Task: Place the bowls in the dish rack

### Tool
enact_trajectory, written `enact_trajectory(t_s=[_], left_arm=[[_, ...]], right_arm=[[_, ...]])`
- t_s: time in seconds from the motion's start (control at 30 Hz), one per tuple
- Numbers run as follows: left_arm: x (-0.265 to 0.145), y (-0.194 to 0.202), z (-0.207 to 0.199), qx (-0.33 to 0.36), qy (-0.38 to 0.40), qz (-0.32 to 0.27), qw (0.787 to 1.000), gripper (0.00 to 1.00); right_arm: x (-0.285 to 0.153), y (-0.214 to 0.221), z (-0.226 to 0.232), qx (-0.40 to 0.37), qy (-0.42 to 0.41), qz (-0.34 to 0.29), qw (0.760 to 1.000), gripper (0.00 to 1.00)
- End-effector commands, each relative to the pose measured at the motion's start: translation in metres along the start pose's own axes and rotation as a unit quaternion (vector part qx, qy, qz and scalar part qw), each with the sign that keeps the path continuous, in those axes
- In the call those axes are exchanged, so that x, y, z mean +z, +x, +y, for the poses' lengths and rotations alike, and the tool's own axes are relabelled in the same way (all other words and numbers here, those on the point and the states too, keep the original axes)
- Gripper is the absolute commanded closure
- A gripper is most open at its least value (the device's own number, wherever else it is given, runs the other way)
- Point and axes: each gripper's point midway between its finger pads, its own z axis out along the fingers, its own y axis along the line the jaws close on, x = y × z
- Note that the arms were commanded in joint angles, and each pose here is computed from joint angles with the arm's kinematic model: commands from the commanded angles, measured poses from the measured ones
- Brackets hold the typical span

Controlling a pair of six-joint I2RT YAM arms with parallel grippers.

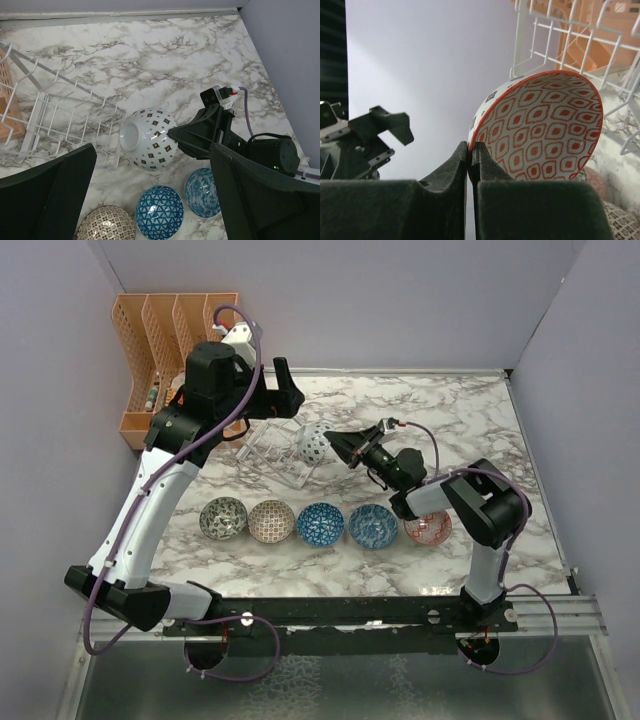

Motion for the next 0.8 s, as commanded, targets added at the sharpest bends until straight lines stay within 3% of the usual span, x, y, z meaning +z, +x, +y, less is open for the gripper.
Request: enact_trajectory(t_s=[0.0, 0.37, 0.77], left_arm=[[-0.016, -0.003, -0.012, -0.005, 0.027, -0.011, 1.0, 0.01], [-0.02, 0.001, -0.015, -0.008, 0.038, -0.009, 0.999, 0.01], [-0.022, 0.008, -0.013, -0.008, 0.036, -0.002, 0.999, 0.01]], right_arm=[[0.017, -0.017, 0.033, -0.017, -0.059, -0.036, 0.997, 0.99], [0.041, -0.012, 0.014, 0.024, -0.014, -0.069, 0.997, 0.99], [0.042, 0.0, -0.004, 0.034, -0.016, -0.059, 0.998, 0.99]])
